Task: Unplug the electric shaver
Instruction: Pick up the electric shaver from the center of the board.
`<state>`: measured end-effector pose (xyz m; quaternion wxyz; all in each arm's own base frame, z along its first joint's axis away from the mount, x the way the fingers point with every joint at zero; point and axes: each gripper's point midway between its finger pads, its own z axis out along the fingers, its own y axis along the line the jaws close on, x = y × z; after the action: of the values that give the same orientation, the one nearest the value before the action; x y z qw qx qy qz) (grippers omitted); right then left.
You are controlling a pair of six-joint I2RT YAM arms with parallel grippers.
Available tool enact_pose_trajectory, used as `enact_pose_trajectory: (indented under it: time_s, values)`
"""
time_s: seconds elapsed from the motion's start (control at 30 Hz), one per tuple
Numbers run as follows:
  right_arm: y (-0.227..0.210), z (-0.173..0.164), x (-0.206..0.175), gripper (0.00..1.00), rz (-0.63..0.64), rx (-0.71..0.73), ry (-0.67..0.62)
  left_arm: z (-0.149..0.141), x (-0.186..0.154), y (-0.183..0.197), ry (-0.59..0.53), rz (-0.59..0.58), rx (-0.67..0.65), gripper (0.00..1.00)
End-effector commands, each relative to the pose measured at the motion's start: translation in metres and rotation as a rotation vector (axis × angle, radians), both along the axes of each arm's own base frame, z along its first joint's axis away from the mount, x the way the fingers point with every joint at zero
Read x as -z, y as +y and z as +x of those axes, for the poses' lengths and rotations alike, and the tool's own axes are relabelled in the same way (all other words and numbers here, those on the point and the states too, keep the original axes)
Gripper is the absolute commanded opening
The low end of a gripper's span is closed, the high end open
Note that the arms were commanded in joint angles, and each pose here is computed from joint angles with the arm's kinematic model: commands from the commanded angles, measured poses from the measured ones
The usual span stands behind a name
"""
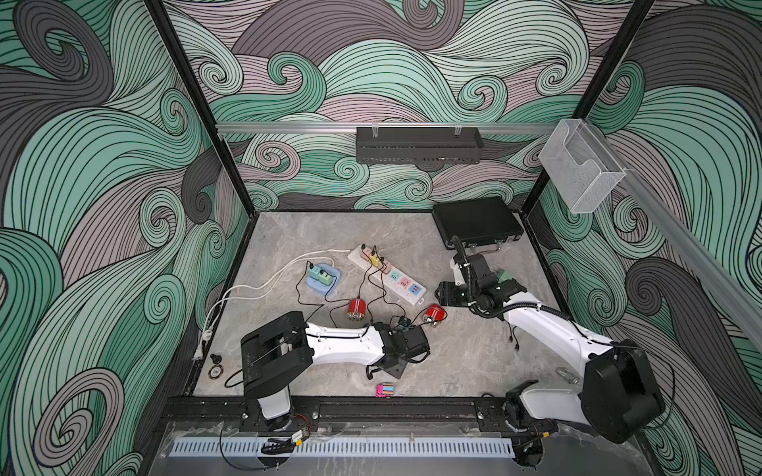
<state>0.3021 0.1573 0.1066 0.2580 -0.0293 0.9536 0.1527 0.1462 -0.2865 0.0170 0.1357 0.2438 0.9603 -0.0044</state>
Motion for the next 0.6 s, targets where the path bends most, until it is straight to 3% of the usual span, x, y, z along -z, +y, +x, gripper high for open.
enact_pose_trajectory:
  time_s: [0.0,0.37,0.5,0.57]
  values:
    - [0.005,0.005,-0.007,0.66,0.021,0.011,-0.015,-0.003,0.011,-0.002,0.043,-0.008,-0.01,0.64]
    - [0.003,0.003,-0.004,0.66,0.011,0.013,-0.014,-0.002,0.017,0.003,0.048,0.006,-0.02,0.61]
    - [0.003,0.003,-0.003,0.66,0.014,0.018,-0.012,0.001,0.01,0.006,0.026,0.004,-0.019,0.5]
    - [0.003,0.003,-0.003,0.67,0.015,0.017,-0.011,0.003,0.004,0.006,0.004,-0.012,-0.013,0.49]
